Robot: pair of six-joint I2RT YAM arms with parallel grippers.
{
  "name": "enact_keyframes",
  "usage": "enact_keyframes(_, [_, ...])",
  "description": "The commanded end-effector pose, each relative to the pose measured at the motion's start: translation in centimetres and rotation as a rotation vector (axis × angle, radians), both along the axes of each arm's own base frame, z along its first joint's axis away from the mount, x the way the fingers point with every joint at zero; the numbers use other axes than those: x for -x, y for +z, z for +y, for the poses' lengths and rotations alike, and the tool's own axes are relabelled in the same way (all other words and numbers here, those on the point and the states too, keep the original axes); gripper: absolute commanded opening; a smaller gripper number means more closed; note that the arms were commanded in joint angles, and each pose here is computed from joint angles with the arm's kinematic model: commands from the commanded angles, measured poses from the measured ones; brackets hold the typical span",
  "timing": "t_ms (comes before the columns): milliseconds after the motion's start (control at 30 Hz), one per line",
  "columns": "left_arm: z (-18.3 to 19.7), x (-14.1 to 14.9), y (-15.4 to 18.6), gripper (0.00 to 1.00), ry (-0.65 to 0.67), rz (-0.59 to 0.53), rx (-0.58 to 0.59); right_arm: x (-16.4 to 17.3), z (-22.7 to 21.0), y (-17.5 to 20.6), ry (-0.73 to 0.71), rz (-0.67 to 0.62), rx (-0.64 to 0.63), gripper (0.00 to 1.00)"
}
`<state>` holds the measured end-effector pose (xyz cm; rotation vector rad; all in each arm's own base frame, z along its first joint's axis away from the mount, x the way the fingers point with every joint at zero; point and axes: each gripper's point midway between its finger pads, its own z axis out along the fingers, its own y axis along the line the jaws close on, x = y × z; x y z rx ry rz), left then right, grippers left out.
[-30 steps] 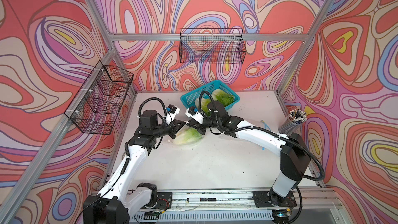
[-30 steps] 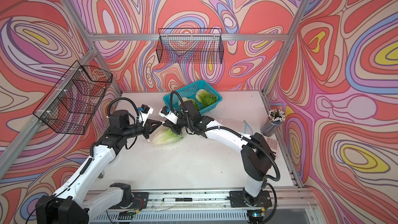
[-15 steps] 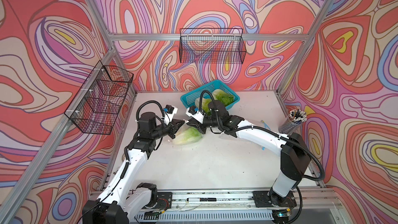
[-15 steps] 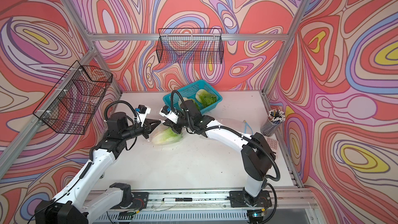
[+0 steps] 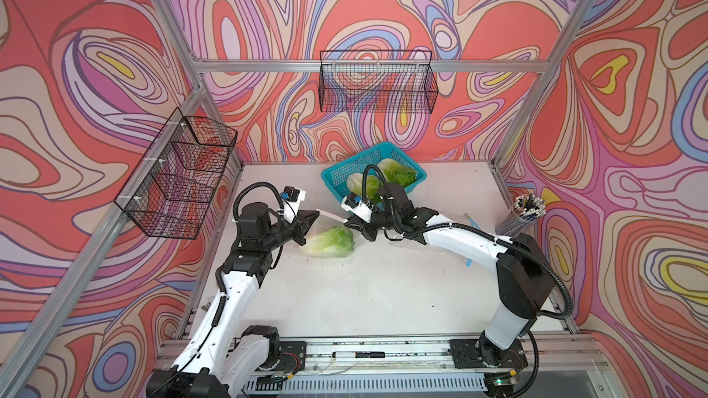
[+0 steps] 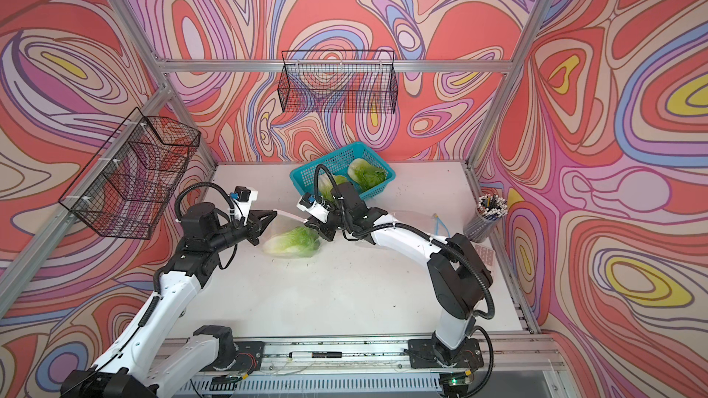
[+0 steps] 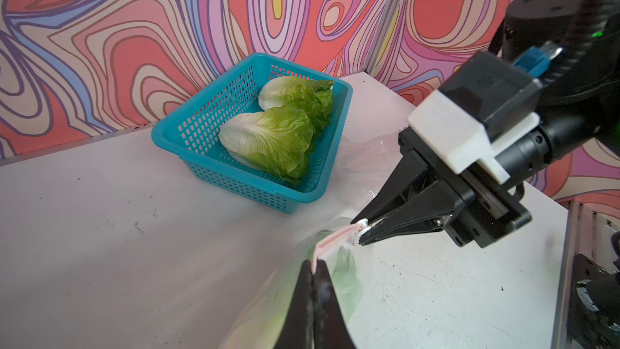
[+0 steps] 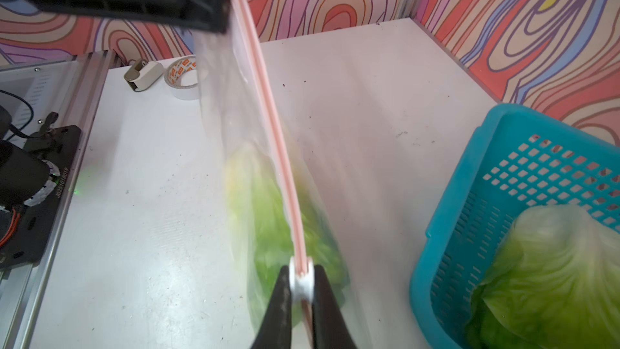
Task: Open the zip-top bag and take out the chinese cabbages
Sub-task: Unzip the zipper on the zipper food storage bag.
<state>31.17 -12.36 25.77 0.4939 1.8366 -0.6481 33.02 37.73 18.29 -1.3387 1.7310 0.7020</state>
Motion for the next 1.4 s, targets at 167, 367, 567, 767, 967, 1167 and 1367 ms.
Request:
enact_keyframes(167, [2.3,-0.8,2.3,0.00,0.120,-0.116,-0.012,0.0,-6.6,-5.8,-0.142,0.094,0.192,0.04])
enact_keyframes(367, [2.9,-0.7,2.3,0.00,0.151,-0.126,-0.007,0.4,-9.3,-7.8,-0.207,0.130,0.254,0.04])
enact_keyframes(567, [3.4,-0.6,2.2,0.00,0.168,-0.125,-0.002,0.8,-10.9,-8.4,-0.253,0.158,0.278,0.04])
enact_keyframes(767, [3.6,-0.6,2.3,0.00,0.174,-0.130,0.006,1.1,-12.2,-8.8,-0.290,0.168,0.293,0.04])
enact_keyframes(967, [3.3,-0.3,2.3,0.00,0.150,-0.124,0.019,1.0,-13.1,-8.7,-0.313,0.172,0.285,0.04])
enact_keyframes(1167, [2.2,0.7,2.4,0.00,0.084,-0.123,0.061,0.7,-11.1,-6.4,-0.280,0.181,0.143,0.05])
enact_keyframes(1367, [1.3,1.7,1.5,0.00,0.026,-0.082,0.087,0.3,-9.6,-3.8,-0.254,0.145,0.015,0.05])
